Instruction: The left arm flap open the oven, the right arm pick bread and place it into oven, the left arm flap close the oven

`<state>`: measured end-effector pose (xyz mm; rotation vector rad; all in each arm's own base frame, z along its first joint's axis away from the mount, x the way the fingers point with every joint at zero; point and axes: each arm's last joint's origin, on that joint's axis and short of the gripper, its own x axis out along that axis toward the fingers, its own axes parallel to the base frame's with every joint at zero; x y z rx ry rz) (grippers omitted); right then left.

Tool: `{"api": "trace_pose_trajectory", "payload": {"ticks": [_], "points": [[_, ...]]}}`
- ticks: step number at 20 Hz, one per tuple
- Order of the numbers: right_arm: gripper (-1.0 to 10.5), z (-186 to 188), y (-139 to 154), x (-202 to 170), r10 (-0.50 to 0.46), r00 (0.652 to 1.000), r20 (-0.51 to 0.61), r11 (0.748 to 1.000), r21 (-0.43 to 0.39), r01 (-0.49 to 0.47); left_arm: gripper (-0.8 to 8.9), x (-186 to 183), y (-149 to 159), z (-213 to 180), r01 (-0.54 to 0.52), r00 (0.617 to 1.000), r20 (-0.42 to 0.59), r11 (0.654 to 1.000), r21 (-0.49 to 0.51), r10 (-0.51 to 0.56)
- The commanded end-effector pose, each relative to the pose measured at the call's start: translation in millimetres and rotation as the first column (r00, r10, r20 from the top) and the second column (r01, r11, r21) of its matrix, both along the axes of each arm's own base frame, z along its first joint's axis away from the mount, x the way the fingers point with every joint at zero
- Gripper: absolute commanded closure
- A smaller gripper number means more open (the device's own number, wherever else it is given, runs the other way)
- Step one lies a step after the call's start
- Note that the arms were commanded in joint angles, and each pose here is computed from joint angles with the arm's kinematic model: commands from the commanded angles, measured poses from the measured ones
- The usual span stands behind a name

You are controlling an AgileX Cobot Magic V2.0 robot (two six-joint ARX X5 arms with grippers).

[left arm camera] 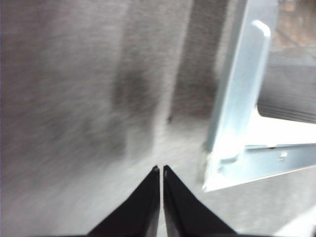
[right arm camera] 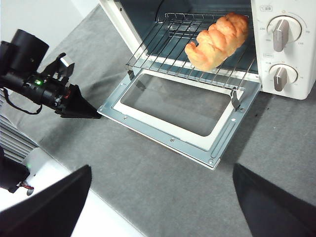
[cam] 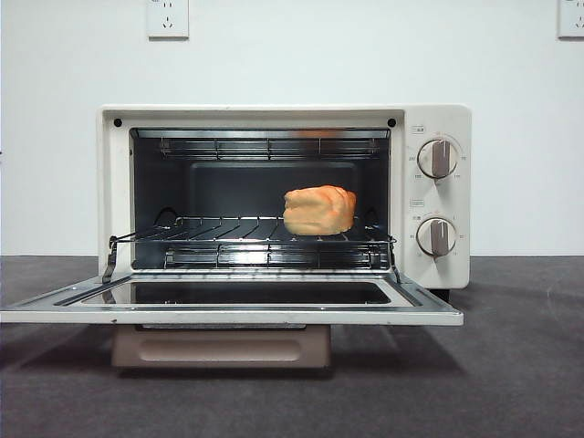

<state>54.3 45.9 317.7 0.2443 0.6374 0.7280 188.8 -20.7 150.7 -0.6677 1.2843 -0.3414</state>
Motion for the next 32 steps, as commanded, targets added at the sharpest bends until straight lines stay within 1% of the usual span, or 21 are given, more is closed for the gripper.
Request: {"api": "trace_pose_trajectory", "payload": {"ticks": [1, 6, 9, 13, 17, 18, 23, 27, 29, 32], "points": [[4.9, 5, 0, -1, 0.011, 1.000, 0.022, 1.000, 0.011, -0.011, 7.99, 6, -2, -7, 0.022, 1.000, -0.004, 0.999, -0.047, -0.022], [4.9, 5, 0, -1, 0.010, 1.000, 0.019, 1.000, 0.013, -0.010, 7.98, 11, -2, -14, 0.023, 0.999, -0.023, 0.998, -0.061, -0.024], [4.9, 5, 0, -1, 0.007, 1.000, 0.015, 1.000, 0.016, -0.007, 7.98, 13, -3, -14, 0.033, 0.999, -0.018, 0.993, -0.111, -0.035], [4.9, 5, 0, -1, 0.000, 1.000, 0.004, 1.000, 0.026, 0.000, 7.98, 13, -4, -14, 0.026, 0.999, -0.022, 0.990, -0.136, -0.029], [4.9, 5, 0, -1, -0.002, 1.000, 0.000, 1.000, 0.029, 0.002, 7.98, 18, -5, -8, 0.033, 0.999, 0.001, 0.971, -0.236, -0.034], [4.9, 5, 0, -1, -0.003, 1.000, -0.001, 1.000, 0.030, 0.003, 7.98, 21, -5, -5, 0.038, 0.999, 0.012, 0.966, -0.256, -0.036], [4.9, 5, 0, -1, -0.003, 1.000, -0.002, 1.000, 0.030, 0.003, 7.98, 38, -6, 17, 0.055, 0.996, 0.084, 0.962, -0.269, -0.033], [4.9, 5, 0, -1, -0.004, 1.000, -0.001, 1.000, 0.030, 0.004, 7.98, 56, -6, 44, 0.066, 0.985, 0.169, 0.960, -0.272, -0.020], [4.9, 5, 0, 0, -0.009, 1.000, 0.004, 0.999, 0.031, 0.009, 7.98, 65, -6, 57, 0.059, 0.976, 0.217, 0.957, -0.285, 0.005], [4.9, 7, 1, 0, -0.010, 1.000, 0.023, 0.999, 0.043, 0.009, 7.98, 78, -6, 75, 0.027, 0.954, 0.290, 0.947, -0.319, 0.070]]}}
